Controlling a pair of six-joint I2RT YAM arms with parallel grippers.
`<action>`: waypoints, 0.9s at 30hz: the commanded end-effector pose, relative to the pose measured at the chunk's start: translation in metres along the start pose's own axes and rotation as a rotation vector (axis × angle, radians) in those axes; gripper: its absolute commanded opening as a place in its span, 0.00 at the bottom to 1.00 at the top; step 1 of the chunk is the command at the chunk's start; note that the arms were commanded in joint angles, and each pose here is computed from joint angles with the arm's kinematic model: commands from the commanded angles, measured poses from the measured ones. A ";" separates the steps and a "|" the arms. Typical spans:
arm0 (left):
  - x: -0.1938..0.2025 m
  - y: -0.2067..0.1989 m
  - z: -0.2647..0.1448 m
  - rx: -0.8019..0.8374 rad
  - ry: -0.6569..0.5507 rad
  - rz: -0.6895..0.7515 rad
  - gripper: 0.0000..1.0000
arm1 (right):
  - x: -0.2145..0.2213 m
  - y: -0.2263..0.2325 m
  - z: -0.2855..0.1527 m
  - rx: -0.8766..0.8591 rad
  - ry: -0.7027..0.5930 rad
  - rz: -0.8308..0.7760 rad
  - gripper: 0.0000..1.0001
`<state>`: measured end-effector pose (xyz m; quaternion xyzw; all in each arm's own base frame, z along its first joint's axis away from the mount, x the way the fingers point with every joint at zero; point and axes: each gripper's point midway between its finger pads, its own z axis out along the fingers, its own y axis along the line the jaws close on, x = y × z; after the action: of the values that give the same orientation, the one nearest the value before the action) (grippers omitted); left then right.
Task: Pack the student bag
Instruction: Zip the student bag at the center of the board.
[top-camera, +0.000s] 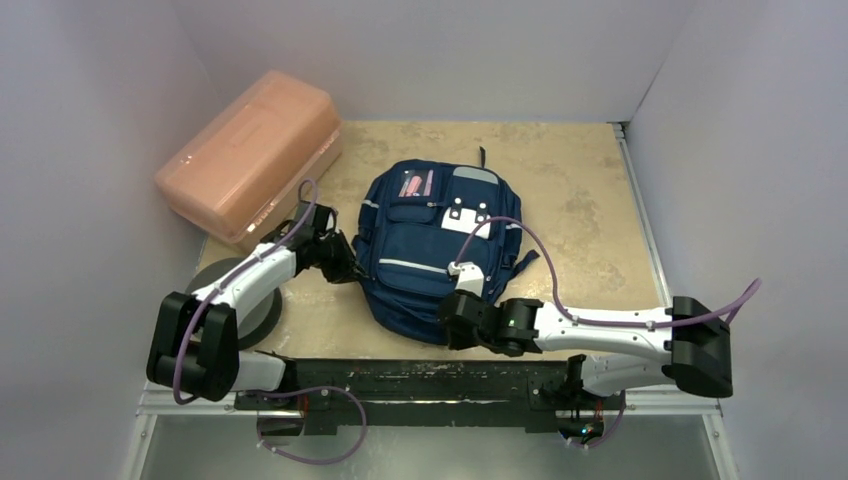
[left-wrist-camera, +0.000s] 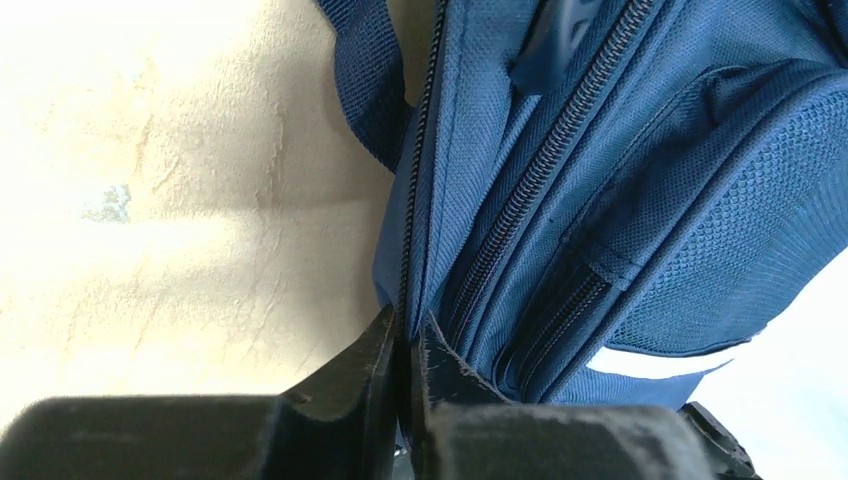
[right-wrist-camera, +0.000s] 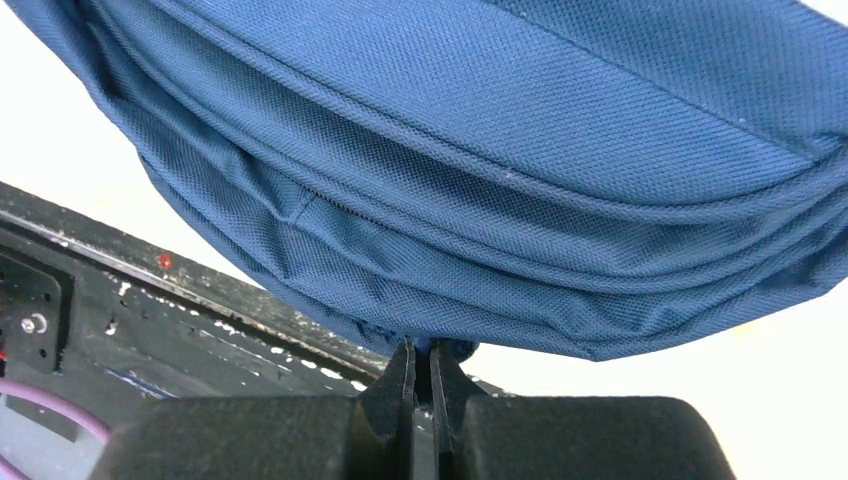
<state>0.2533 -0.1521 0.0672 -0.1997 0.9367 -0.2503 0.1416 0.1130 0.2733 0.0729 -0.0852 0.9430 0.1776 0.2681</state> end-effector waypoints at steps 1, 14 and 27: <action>-0.045 -0.016 -0.024 0.064 -0.163 0.086 0.21 | -0.007 -0.035 -0.010 0.114 -0.038 -0.120 0.00; 0.105 -0.071 -0.074 0.325 0.240 -0.311 0.50 | -0.059 0.027 -0.013 -0.109 -0.220 -0.214 0.00; 0.132 -0.101 -0.033 0.205 0.298 -0.374 0.62 | -0.058 0.023 -0.016 -0.107 -0.218 -0.275 0.00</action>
<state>0.1387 -0.2639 0.1207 -0.2950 0.8745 -0.3833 -0.0370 0.1328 0.2745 0.0894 -0.2254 0.9002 0.1601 0.3363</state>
